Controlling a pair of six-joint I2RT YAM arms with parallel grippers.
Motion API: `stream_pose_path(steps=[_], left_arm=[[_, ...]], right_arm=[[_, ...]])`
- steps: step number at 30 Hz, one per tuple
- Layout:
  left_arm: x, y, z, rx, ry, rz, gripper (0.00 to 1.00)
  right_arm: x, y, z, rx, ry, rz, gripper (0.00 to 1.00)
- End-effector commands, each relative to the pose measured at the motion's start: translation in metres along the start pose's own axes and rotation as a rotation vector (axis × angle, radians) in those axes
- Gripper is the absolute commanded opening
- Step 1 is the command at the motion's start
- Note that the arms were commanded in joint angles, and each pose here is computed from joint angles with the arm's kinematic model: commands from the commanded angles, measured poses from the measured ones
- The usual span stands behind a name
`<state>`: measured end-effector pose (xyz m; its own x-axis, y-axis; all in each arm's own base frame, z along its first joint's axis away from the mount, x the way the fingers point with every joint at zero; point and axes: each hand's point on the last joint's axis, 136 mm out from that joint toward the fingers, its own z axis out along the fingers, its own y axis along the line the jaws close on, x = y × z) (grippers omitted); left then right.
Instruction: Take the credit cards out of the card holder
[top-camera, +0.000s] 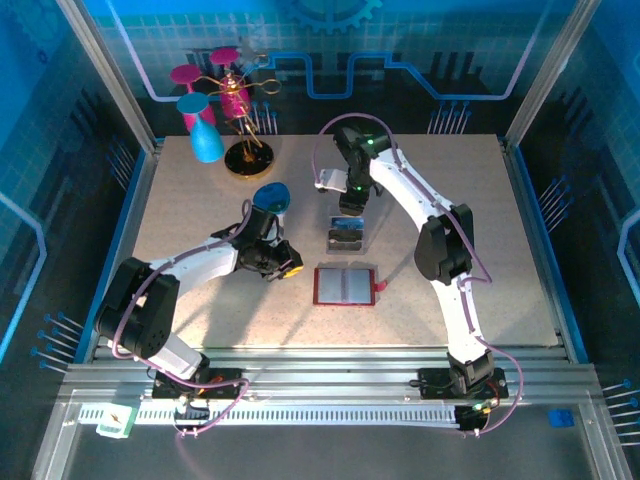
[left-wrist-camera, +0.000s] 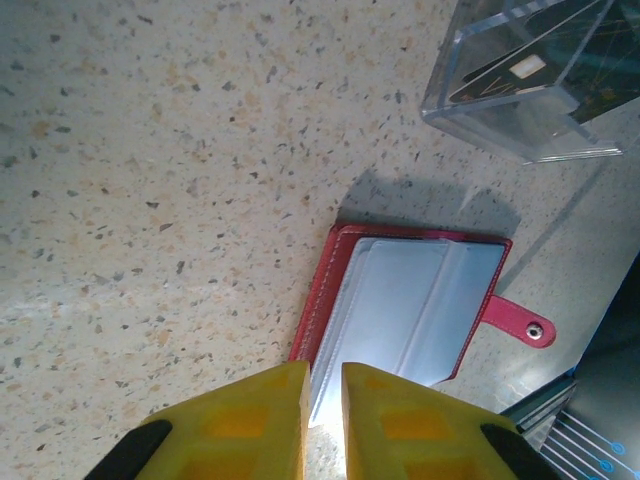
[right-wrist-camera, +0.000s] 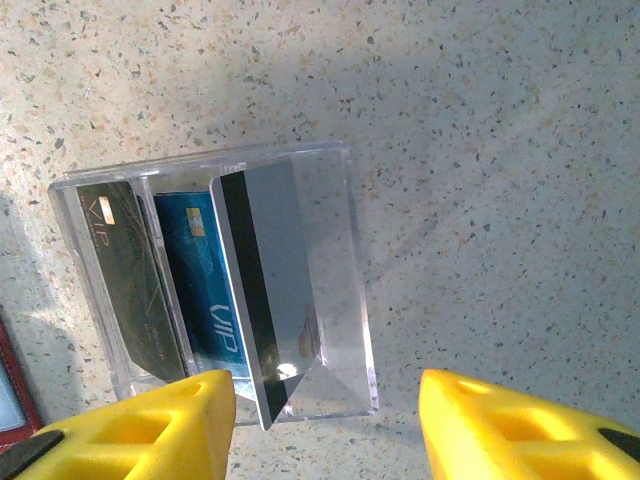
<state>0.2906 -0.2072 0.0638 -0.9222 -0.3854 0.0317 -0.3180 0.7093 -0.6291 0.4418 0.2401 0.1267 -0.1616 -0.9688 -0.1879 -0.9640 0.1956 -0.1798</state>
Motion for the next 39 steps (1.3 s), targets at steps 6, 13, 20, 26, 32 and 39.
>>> stream_pose_path(steps=[6, 13, 20, 26, 32, 39], left_arm=[[0.004, 0.002, -0.001, 0.014, 0.015, -0.02, 0.17], [0.006, 0.005, -0.001, 0.011, 0.014, -0.026, 0.17], [0.004, 0.005, 0.002, 0.01, 0.02, -0.026, 0.17], [0.003, 0.003, 0.003, 0.01, 0.024, -0.023, 0.17], [0.003, 0.004, 0.004, 0.013, 0.022, -0.031, 0.17], [0.002, 0.001, 0.002, 0.017, 0.022, -0.022, 0.17]], right_arm=[[-0.005, 0.018, 0.023, -0.106, -0.009, 0.014, 0.53], [-0.004, 0.013, 0.036, -0.098, -0.004, 0.03, 0.52], [-0.004, 0.004, 0.036, -0.053, 0.001, 0.034, 0.51], [-0.01, -0.014, 0.026, 0.037, -0.026, 0.047, 0.5], [-0.022, -0.037, 0.001, 0.185, -0.095, 0.062, 0.5], [-0.029, -0.036, -0.011, 0.208, -0.142, 0.075, 0.5]])
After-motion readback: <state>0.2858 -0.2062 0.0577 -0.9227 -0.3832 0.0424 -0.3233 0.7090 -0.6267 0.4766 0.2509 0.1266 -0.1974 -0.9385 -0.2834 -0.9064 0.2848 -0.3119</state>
